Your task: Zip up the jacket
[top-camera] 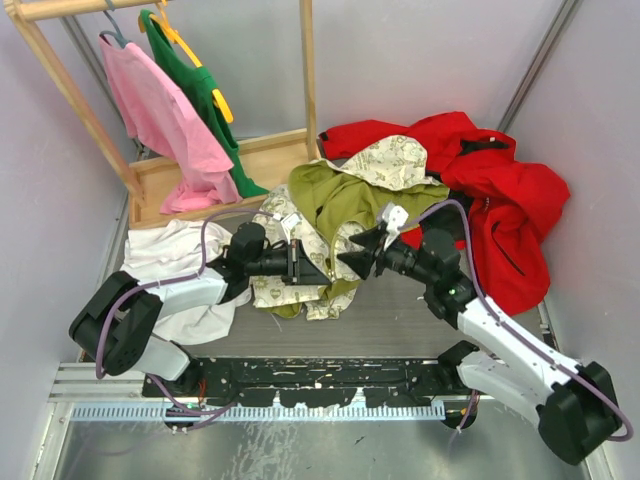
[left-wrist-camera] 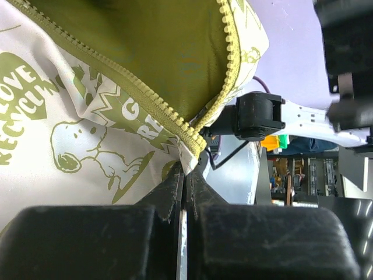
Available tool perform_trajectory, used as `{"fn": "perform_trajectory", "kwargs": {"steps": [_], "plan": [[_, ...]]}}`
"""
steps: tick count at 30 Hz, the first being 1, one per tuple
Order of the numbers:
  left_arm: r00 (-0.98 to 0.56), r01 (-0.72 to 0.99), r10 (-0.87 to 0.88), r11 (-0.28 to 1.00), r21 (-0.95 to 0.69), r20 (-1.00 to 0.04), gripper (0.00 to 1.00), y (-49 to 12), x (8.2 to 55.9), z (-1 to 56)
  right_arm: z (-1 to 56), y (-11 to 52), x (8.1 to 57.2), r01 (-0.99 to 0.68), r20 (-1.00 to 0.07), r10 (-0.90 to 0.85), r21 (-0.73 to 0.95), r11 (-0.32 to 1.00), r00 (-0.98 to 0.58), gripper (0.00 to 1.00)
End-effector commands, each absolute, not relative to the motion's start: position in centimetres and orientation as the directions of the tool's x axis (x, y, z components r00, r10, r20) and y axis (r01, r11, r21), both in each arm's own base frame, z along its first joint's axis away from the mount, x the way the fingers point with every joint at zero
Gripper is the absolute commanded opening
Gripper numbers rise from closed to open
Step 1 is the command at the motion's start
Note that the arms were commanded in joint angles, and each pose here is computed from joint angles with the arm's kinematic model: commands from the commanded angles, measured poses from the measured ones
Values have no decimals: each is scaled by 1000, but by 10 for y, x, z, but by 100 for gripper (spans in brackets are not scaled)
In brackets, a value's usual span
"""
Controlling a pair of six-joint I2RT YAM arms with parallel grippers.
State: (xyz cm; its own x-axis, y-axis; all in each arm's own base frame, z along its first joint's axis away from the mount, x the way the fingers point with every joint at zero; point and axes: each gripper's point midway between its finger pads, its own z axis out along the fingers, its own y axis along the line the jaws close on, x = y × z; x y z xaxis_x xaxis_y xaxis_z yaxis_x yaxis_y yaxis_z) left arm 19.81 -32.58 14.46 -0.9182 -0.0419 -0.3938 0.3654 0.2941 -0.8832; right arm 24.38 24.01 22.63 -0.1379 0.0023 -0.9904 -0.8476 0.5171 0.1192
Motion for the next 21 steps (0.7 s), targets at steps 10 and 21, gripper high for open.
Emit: {"fn": "perform_trajectory", "kwargs": {"steps": [10, 21], "plan": [[-910, 399, -28, 211, -892, -414, 0, -332, 195, 175, 205, 257, 187, -777, -860, -263, -508, 372, 437, 56], [-907, 408, -15, 225, -885, -422, 0, -329, 192, 175, 188, 263, 186, -658, -716, -408, -691, 300, 566, 46]]}}
